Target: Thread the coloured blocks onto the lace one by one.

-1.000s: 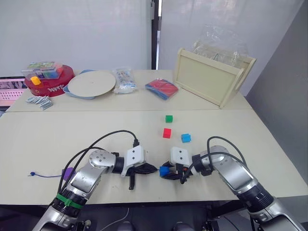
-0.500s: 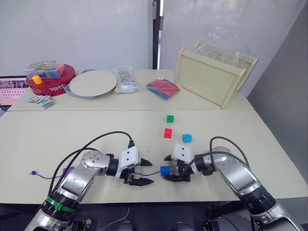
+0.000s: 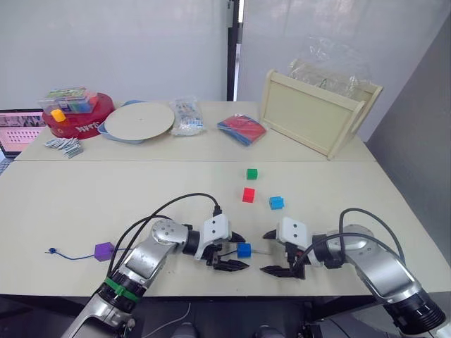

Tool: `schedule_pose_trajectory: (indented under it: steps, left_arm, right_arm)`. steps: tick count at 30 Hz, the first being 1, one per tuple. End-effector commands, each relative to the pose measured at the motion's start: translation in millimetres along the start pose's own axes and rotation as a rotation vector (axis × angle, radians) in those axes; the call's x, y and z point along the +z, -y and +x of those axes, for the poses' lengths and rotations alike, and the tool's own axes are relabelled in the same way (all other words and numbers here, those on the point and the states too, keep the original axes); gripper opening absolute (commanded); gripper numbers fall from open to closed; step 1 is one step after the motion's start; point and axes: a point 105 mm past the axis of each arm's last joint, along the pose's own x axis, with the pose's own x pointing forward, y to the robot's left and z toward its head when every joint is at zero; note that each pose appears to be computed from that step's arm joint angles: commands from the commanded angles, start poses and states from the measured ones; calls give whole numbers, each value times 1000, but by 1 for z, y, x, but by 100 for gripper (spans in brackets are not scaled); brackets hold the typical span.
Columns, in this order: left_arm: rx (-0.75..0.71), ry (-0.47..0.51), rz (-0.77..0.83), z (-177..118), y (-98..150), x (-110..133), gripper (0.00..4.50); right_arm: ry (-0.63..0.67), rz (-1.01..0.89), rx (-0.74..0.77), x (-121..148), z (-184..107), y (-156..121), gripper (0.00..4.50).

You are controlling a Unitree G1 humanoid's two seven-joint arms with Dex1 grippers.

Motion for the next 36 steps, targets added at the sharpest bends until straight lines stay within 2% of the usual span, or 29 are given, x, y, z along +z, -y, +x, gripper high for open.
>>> schedule_pose_trajectory:
  steps: [1, 6, 7, 20, 23, 27, 30, 33, 36]
  left_arm:
    - [-2, 14, 34, 4, -2, 6, 328]
    - [-22, 2, 42, 3, 1, 3, 173]
    - [-21, 2, 42, 3, 1, 3, 138]
    - [-20, -3, 35, 1, 1, 2, 132]
    - [-18, 0, 33, -4, 0, 4, 132]
    - [4, -33, 24, -28, 2, -2, 132]
    - [56, -113, -9, -66, 2, -16, 132]
    - [109, -250, -81, -118, 11, -44, 132]
    - [120, -358, -150, -159, 23, -61, 132]
  right_arm:
    - [17, 7, -23, -5, 1, 0, 449]
    - [29, 35, -11, -10, -1, -4, 450]
    - [29, 37, -10, -11, -1, -5, 424]
    - [20, 42, -19, -20, -8, 3, 1]
    - [30, 33, -18, -16, -6, 7, 0]
    - [45, 12, 0, -6, -6, 8, 0]
    - [39, -14, 17, 2, -8, 8, 0]
    - [42, -27, 29, 9, -9, 6, 0]
    - [45, -36, 31, 13, -10, 4, 0]
